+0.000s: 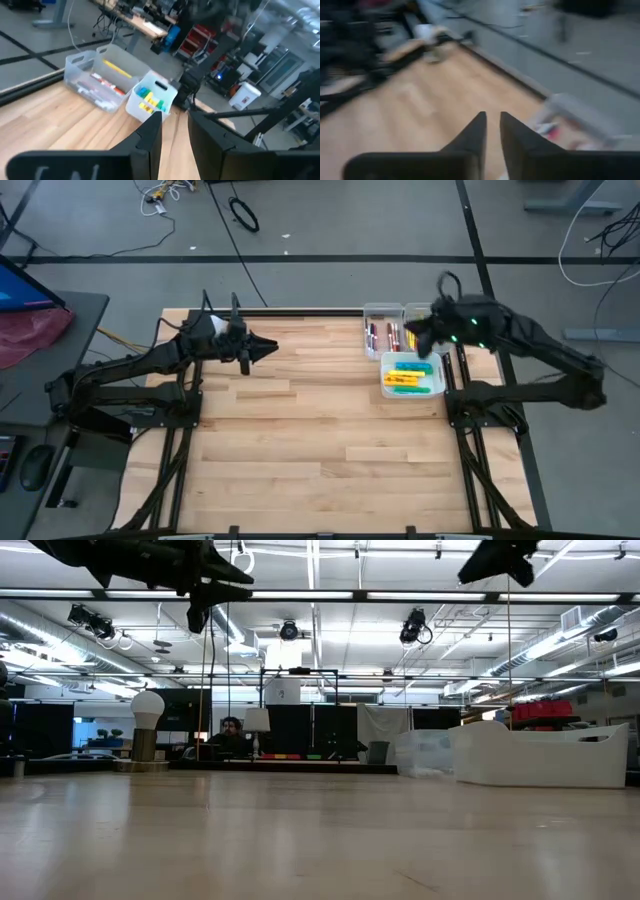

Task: Pick & Place Markers
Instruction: Return to Home Position

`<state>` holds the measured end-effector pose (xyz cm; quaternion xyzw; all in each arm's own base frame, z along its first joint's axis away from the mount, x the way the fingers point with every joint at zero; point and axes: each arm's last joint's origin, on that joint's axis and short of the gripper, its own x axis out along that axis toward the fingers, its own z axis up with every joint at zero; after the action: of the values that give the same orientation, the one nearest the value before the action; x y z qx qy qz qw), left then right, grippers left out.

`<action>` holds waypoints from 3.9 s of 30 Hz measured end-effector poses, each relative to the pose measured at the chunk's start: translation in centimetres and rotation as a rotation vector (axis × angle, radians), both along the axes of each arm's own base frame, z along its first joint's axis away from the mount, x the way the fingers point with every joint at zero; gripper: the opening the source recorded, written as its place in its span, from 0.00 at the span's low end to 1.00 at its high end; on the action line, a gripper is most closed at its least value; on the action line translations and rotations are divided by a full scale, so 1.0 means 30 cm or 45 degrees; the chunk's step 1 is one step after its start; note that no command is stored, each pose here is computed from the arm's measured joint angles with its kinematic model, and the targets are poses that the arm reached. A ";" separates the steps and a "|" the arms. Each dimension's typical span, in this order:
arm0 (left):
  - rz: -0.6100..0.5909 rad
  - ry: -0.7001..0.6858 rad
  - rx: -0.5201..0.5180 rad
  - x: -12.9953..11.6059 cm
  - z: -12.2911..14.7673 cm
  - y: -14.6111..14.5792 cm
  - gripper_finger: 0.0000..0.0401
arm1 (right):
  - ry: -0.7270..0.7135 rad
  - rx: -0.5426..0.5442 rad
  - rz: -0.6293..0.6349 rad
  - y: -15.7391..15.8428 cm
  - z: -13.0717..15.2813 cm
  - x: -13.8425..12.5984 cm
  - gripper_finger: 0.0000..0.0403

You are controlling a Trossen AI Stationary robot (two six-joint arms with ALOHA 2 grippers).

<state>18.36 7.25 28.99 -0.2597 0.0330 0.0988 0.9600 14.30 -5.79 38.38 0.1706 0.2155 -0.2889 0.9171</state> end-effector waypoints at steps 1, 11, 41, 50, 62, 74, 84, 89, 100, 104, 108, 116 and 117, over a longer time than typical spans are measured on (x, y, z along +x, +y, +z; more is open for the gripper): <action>0.002 -0.021 -0.003 0.001 0.005 0.000 0.25 | -0.054 0.037 0.056 0.018 -0.020 -0.023 0.11; 0.014 -0.314 -0.018 -0.001 0.079 0.001 0.25 | -0.238 0.263 0.787 0.124 -0.309 -0.075 0.01; 0.116 -0.402 -0.252 0.024 0.086 -0.069 0.25 | -0.836 -0.084 0.684 0.177 -0.673 -0.124 0.00; 0.116 -0.403 -0.256 0.024 0.087 -0.069 0.25 | -0.871 -0.207 0.707 0.189 -0.662 -0.150 0.00; 0.072 -0.389 -0.243 0.028 0.085 -0.085 0.25 | -0.679 -0.164 0.683 0.185 -0.712 -0.153 0.00; 0.060 -0.380 -0.207 0.030 0.085 -0.092 0.25 | -0.681 -0.149 0.679 0.185 -0.712 -0.153 0.05; 0.060 -0.376 -0.208 0.030 0.084 -0.092 0.25 | -0.681 -0.148 0.679 0.185 -0.712 -0.153 0.06; 0.060 -0.376 -0.208 0.030 0.084 -0.092 0.25 | -0.681 -0.148 0.679 0.184 -0.712 -0.152 0.06; 0.047 -0.290 -0.077 -0.037 0.095 -0.122 0.25 | -0.681 -0.148 0.679 0.185 -0.712 -0.152 0.06; -0.074 -0.342 0.184 -0.110 0.136 -0.185 0.25 | -0.681 -0.148 0.679 0.184 -0.712 -0.152 0.06; -0.199 -0.443 0.405 -0.185 0.174 -0.243 0.25 | -0.681 -0.148 0.678 0.184 -0.712 -0.152 0.06; -0.255 -0.377 0.491 -0.268 0.157 -0.273 0.25 | -0.681 -0.148 0.678 0.184 -0.712 -0.152 0.06; -0.254 -0.401 0.495 -0.276 0.156 -0.273 0.25 | -0.681 -0.148 0.678 0.184 -0.712 -0.152 0.06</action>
<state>10.08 -0.95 33.67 -0.0783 -0.1110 -0.0333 0.9902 9.73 -0.26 17.01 0.1256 -0.0115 0.0026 0.9920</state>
